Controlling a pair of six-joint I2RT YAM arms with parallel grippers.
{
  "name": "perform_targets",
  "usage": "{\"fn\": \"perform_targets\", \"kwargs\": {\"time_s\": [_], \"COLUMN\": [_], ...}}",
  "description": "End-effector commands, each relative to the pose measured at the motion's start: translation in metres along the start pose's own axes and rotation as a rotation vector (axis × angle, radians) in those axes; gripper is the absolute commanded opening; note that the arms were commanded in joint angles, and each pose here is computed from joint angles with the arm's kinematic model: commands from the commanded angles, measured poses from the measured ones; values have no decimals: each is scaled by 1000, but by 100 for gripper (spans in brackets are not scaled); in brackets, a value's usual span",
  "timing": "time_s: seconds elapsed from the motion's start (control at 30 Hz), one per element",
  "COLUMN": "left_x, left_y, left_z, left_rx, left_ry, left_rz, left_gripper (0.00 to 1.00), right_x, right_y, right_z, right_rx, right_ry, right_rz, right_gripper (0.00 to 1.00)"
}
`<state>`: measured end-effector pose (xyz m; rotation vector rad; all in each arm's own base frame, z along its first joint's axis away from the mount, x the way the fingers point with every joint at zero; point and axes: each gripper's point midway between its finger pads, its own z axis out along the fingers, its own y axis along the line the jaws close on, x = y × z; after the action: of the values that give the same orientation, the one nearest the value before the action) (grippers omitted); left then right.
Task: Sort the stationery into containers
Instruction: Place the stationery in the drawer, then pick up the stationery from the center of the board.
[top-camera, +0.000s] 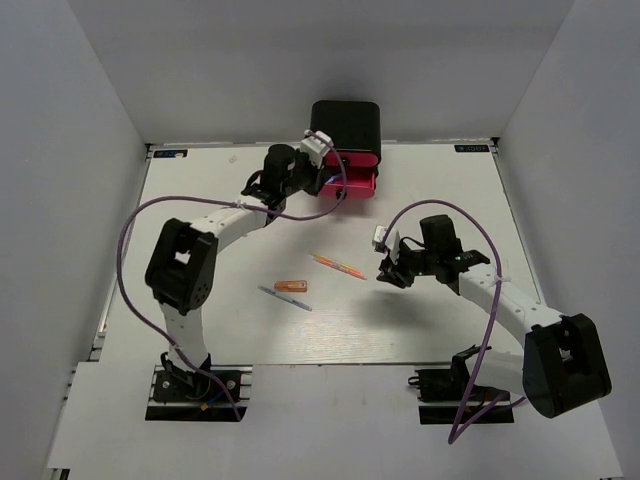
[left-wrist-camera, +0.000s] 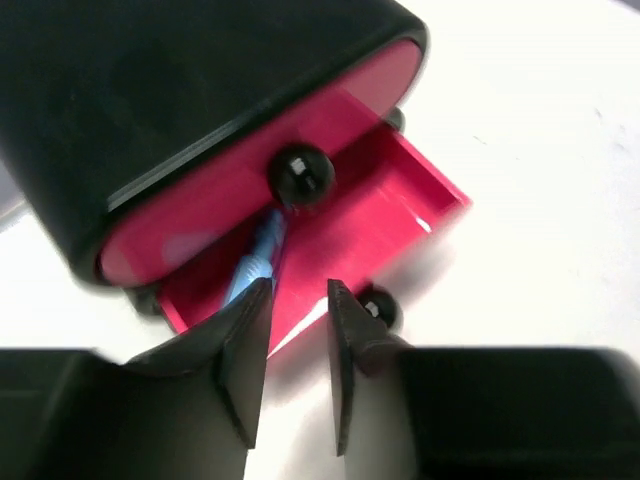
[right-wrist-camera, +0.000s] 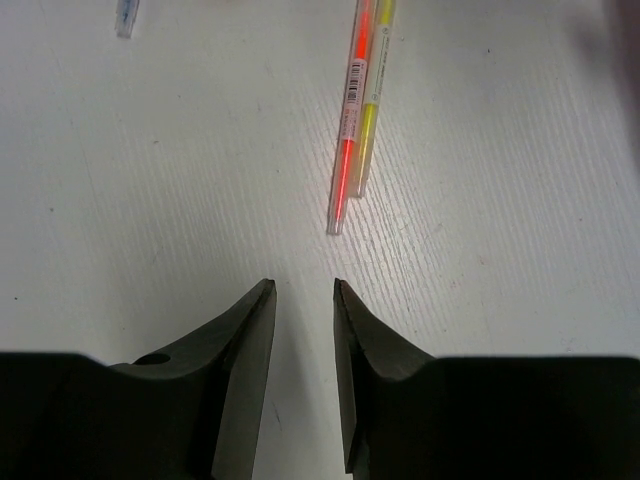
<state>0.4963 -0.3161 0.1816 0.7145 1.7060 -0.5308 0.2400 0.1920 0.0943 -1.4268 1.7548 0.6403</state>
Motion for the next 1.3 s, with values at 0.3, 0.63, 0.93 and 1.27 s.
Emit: {"fn": "perform_targets", "kwargs": {"time_s": [0.3,0.63,0.93,1.27], "left_x": [-9,84,155,187], "left_y": [-68,-113,-122,-119], "left_z": [-170,-220,-210,-193], "left_rx": [109,386,393,307], "left_ry": [79,451,635,741], "left_rz": [-151,-37,-3,103], "left_gripper": [45,72,72,72], "right_x": [-2,-8,-8,-8], "right_y": [4,1,-2,-1], "right_z": [2,7,5,4], "right_rx": [-31,-69,-63,-63], "right_ry": [-34,-33,-17,-16], "right_rz": [-58,-70,-60,-35], "right_gripper": [40,49,50,52]}}
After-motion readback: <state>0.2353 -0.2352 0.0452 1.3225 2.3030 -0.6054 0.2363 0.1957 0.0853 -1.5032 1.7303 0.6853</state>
